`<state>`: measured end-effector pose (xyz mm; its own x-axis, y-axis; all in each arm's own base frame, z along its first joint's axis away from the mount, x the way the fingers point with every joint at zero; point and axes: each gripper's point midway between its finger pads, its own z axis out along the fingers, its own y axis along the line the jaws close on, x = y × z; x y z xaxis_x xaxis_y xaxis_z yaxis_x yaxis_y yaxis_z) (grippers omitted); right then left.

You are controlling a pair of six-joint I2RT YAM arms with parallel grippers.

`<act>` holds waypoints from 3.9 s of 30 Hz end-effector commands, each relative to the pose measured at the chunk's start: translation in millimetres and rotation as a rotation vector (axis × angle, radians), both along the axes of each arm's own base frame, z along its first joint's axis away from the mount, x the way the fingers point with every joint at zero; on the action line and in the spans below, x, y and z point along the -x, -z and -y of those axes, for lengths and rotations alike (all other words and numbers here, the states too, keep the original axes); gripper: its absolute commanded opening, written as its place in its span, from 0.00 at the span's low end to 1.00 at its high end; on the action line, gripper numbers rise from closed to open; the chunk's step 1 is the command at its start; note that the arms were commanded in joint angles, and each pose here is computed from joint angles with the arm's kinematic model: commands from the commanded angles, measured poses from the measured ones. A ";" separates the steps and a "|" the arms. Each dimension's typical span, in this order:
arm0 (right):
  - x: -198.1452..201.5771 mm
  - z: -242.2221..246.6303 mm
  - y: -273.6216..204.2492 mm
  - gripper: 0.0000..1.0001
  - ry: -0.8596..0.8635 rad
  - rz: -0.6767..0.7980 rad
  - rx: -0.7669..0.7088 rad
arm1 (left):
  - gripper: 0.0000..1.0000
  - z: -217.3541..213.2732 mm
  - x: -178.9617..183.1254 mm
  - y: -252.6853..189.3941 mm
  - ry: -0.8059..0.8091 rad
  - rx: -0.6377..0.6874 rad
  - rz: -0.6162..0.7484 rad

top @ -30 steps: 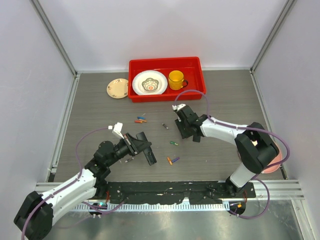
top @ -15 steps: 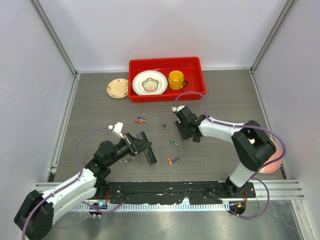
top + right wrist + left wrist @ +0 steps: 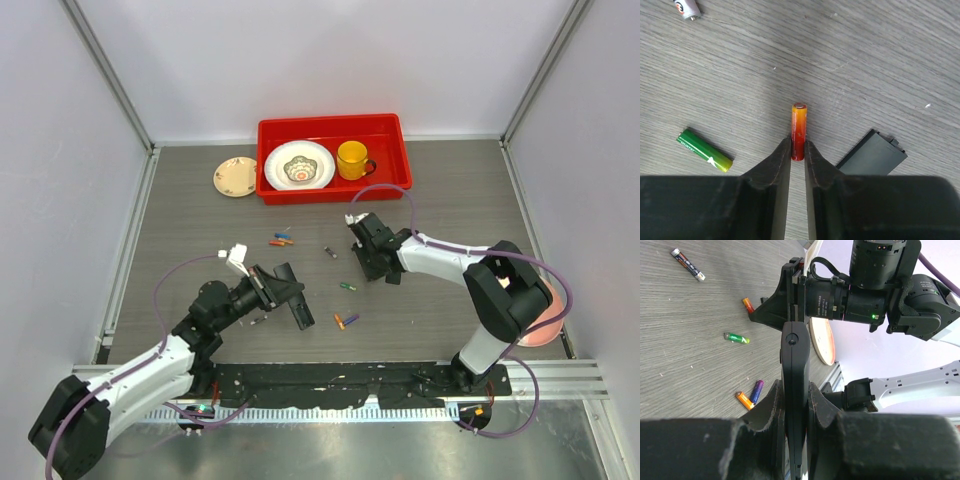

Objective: Load the batteries into the remote control

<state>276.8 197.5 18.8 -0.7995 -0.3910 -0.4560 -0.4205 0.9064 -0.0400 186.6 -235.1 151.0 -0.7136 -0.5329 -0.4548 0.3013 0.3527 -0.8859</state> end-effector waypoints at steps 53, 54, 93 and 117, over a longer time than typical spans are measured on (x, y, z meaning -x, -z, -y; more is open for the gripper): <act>172.5 -42.1 -204.9 0.01 -0.414 -0.127 -0.452 | 0.00 43.3 37.5 -120.4 0.311 0.344 0.520; 172.4 -41.2 -204.7 0.01 -0.413 -0.125 -0.450 | 0.00 43.6 38.1 -120.3 0.313 0.344 0.521; -28.0 -24.9 -91.4 0.01 0.795 0.088 -0.605 | 0.00 -0.3 -7.1 -61.8 -0.082 0.080 0.269; -26.6 -17.1 -73.1 0.01 -0.757 0.547 0.253 | 0.00 -11.1 15.6 -54.2 -0.050 0.136 0.241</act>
<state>286.2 183.6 56.9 -0.3837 -0.8140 -0.4360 -0.7141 0.5609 -0.4188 175.8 -224.4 197.1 -0.5723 -0.6222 -0.5343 0.4645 0.2910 -0.8364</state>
